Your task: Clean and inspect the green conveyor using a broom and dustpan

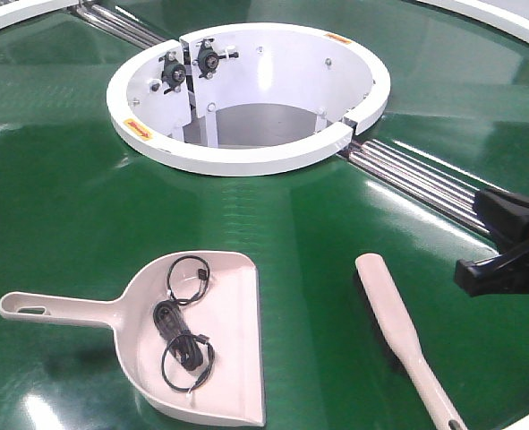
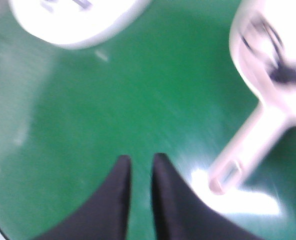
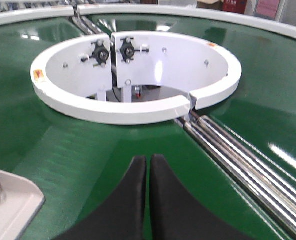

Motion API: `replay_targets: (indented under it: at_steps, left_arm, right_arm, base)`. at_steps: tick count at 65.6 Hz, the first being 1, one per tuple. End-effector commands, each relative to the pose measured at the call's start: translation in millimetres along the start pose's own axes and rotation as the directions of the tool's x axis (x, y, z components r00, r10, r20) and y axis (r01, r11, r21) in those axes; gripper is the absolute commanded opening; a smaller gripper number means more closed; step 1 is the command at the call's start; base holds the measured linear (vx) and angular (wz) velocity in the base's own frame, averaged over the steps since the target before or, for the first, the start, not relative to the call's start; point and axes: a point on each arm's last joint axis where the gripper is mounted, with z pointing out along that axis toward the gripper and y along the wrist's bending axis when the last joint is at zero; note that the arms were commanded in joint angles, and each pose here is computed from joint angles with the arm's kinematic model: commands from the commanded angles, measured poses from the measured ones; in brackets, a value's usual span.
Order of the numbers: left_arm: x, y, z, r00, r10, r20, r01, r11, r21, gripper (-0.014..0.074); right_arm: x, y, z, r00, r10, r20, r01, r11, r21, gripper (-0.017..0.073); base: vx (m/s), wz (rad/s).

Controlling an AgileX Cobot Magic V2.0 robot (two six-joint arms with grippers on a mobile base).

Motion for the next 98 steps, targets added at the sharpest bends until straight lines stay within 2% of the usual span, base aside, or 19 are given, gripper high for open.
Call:
replay_targets:
  at_steps: [1, 2, 3, 4, 8, 14, 25, 31, 39, 49, 84, 89, 94, 96, 98]
  left_arm:
    - [-12, 10.7, -30, 0.967, -0.142, 0.213, 0.172, 0.977, -0.130, -0.0025]
    - [-12, 10.9, -32, 0.961, -0.159, 0.227, 0.192, 0.972, -0.133, -0.0025]
    - [-12, 11.4, -38, 0.942, -0.207, 0.264, 0.249, 0.959, -0.138, -0.0025]
    - [-12, 11.5, -40, 0.932, -0.229, 0.280, 0.276, 0.951, -0.137, -0.0025]
    - [-10, 9.3, -48, 0.895, -0.290, 0.340, 0.352, 0.926, -0.137, -0.0024]
    - [1, -1.3, -55, 0.826, -0.340, 0.450, 0.439, 0.888, -0.135, -0.0024]
    - [34, -38.2, -54, 0.690, -0.377, 0.618, 0.535, 0.840, -0.085, -0.0024]
    - [54, -59.1, -45, 0.642, -0.398, 0.655, 0.568, 0.821, -0.058, -0.0024]
    - [77, -80.6, -35, 0.639, -0.395, 0.660, 0.571, 0.819, -0.062, -0.0024]
    - [88, -92.0, -33, 0.644, -0.399, 0.652, 0.569, 0.820, -0.060, -0.0024]
    - [90, -94.1, -31, 0.653, -0.406, 0.640, 0.566, 0.822, -0.056, -0.0024]
    - [91, -94.6, -30, 0.660, -0.405, 0.633, 0.562, 0.825, -0.058, -0.0024]
    - [92, -93.6, -30, 0.688, -0.367, 0.625, 0.538, 0.837, -0.101, -0.0024]
    - [92, -92.9, -30, 0.691, -0.369, 0.622, 0.543, 0.832, -0.110, -0.0024]
    - [93, -92.1, -30, 0.679, -0.390, 0.622, 0.566, 0.817, -0.106, -0.0024]
  right_arm:
    - [-22, -2.9, -11, 0.989, 0.001, 0.149, -0.004, 1.000, 0.021, -0.0008]
    - [-23, -2.9, -13, 0.988, 0.001, 0.155, -0.004, 1.000, 0.021, -0.0006]
    - [-24, -2.9, -17, 0.986, 0.001, 0.166, -0.004, 1.000, 0.021, -0.0006]
    - [-25, -2.9, -18, 0.985, 0.001, 0.170, -0.004, 1.000, 0.022, -0.0006]
    - [-25, -2.8, -24, 0.985, 0.001, 0.174, -0.004, 1.000, 0.020, -0.0006]
    - [-14, -2.2, -28, 0.984, 0.000, 0.178, -0.004, 1.000, 0.022, -0.0006]
    - [28, 0.3, -30, 0.991, 0.021, 0.134, -0.024, 0.999, 0.022, -0.0006]
    - [37, 0.6, -29, 0.990, 0.033, 0.139, -0.036, 0.999, 0.024, -0.0006]
    - [39, 0.7, -29, 0.990, 0.038, 0.136, -0.041, 0.999, 0.024, -0.0006]
    - [39, 0.6, -29, 0.990, 0.038, 0.133, -0.042, 0.999, 0.024, -0.0006]
    - [40, 0.7, -29, 0.991, 0.038, 0.127, -0.041, 0.999, 0.024, -0.0006]
    - [40, 0.7, -29, 0.992, 0.038, 0.123, -0.041, 0.999, 0.023, -0.0006]
    - [40, 0.7, -29, 0.992, 0.038, 0.123, -0.041, 0.999, 0.023, -0.0006]
    - [40, 0.7, -29, 0.992, 0.038, 0.123, -0.041, 0.999, 0.023, -0.0006]
    - [40, 0.7, -29, 0.992, 0.038, 0.123, -0.041, 0.999, 0.023, -0.0006]
  base:
    - [0.00, 0.00]
    - [0.00, 0.00]
    - [0.00, 0.00]
    - [0.00, 0.00]
    - [0.00, 0.00]
    - [0.00, 0.00]
    - [0.00, 0.00]
    - [0.00, 0.00]
    - [0.00, 0.00]
    - [0.00, 0.00]
    - [0.00, 0.00]
    - [0.00, 0.00]
    - [0.00, 0.00]
    - [0.00, 0.00]
    - [0.00, 0.00]
